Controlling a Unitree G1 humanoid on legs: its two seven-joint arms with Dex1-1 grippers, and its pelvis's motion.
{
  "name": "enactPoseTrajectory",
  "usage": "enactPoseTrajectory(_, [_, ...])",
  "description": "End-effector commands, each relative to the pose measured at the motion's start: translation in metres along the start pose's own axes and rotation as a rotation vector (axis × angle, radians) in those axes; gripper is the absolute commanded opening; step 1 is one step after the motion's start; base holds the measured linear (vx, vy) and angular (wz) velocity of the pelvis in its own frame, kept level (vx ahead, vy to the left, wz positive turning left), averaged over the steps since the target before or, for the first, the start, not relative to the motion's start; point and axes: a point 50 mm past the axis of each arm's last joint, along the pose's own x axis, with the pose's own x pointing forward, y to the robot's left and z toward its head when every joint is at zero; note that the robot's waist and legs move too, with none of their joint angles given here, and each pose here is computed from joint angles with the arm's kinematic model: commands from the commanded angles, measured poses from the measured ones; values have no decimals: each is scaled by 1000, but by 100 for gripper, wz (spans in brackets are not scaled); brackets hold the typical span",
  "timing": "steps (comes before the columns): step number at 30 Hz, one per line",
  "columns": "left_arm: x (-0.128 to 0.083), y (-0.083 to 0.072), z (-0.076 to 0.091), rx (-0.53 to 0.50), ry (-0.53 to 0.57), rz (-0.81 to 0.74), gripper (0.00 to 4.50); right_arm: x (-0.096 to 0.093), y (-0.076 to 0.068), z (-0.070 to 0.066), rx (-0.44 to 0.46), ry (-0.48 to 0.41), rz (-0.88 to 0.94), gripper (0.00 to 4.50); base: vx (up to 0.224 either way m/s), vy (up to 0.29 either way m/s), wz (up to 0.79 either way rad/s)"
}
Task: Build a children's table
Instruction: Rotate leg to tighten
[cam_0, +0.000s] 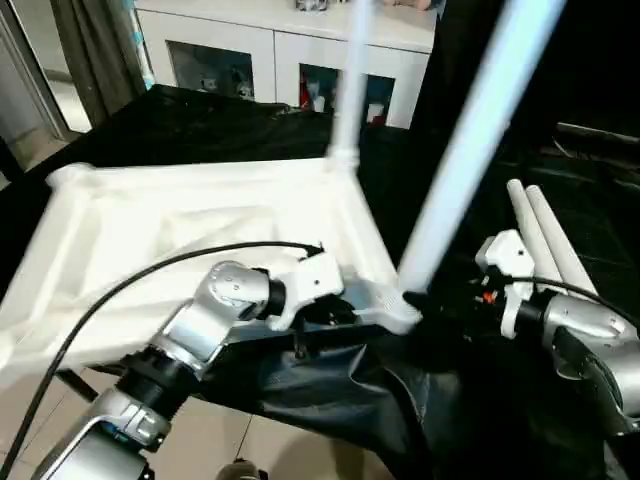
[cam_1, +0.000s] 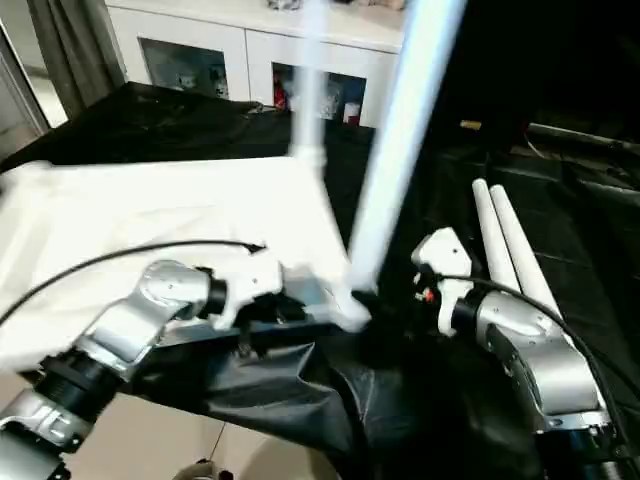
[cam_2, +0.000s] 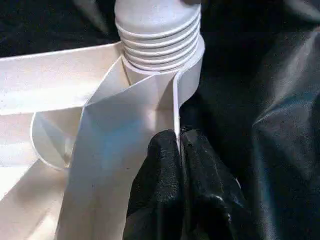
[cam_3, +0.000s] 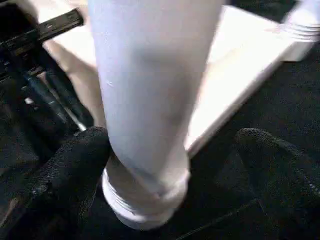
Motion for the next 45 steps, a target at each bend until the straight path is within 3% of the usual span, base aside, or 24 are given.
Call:
enactPoseTrajectory(1, [0,6,17,84,-32,3,0,-2,2,1,-32,8,18,446,0,0,0])
enactPoseTrajectory(4, [1,13,11,99,19,25,0,0,7,-7,-48,34,46,446,0,0,0])
enactPoseTrajectory(9, [0,15,10,106,25,22,0,2,6,-6,-68,27,29,446,0,0,0])
enactPoseTrajectory(10, [1,16,10,97,25,20,45,3,5,-5,-77,21,16,450,0,0,0])
enactPoseTrajectory(12, [1,18,10,69,17,7,45,3,4,-5,-76,10,5,450,0,0,0])
enactPoseTrajectory(14, [0,19,11,60,13,-7,74,2,4,-4,-69,-5,-10,450,0,0,0])
enactPoseTrajectory(19, [-2,21,6,82,32,-9,74,2,7,-6,-67,-17,-23,450,0,0,0])
enactPoseTrajectory(31, [1,17,-3,-7,20,-91,74,-1,5,-4,-74,-24,-36,450,0,0,0])
enactPoseTrajectory(35, [2,19,-7,2,44,-75,112,0,4,-6,-84,-14,-44,450,0,0,0])
enactPoseTrajectory(38, [4,23,-9,37,68,-24,112,3,5,-2,-82,-32,-38,450,0,0,0])
enactPoseTrajectory(45, [3,23,-13,11,71,-42,112,7,3,-1,-87,-32,-33,450,0,0,0])
